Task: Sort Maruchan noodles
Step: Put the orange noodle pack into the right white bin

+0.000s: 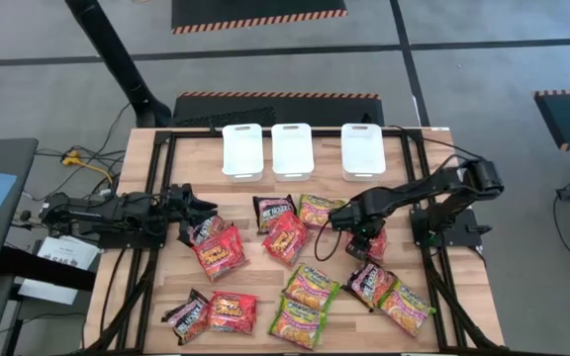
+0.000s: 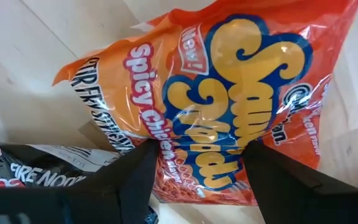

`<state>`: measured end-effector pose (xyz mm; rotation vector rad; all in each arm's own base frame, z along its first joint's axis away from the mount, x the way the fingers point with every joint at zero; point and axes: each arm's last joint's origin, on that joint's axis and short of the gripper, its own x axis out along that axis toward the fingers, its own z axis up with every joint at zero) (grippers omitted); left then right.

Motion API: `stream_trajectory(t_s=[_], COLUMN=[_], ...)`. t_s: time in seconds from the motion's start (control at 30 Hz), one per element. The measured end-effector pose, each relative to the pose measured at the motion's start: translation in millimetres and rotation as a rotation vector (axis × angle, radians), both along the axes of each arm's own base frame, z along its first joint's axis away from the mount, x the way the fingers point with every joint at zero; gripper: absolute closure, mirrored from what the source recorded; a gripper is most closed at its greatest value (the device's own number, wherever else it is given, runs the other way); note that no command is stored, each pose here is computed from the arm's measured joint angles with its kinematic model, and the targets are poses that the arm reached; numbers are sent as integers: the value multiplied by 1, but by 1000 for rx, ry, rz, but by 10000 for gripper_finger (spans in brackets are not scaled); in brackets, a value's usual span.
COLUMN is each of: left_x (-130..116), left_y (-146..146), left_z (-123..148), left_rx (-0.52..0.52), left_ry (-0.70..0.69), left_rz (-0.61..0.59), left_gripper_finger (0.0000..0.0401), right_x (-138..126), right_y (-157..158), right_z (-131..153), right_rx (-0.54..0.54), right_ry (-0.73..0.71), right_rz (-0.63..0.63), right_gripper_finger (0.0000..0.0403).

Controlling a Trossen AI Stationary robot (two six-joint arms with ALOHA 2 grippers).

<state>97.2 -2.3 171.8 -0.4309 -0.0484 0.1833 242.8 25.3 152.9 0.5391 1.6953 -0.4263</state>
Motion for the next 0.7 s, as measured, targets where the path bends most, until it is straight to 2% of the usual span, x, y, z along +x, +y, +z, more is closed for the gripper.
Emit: stream_trajectory(t_s=[0.1, 0.47, 0.63, 0.7], left_x=[0, 0, 0, 0], left_y=[0, 0, 0, 0], left_z=[0, 0, 0, 0], left_rx=[0, 0, 0, 0], left_ry=[0, 0, 0, 0], left_rz=[0, 0, -1, 0], left_gripper_finger=[299, 299, 299, 299], right_x=[0, 2, 1, 2], right_y=[-1, -7, -7, -7], right_z=[-1, 2, 6, 14], right_rx=[5, 70, 78, 66], right_ry=[0, -6, -16, -31], right_rz=[-34, -129, -130, -126], right_gripper_finger=[177, 339, 390, 396])
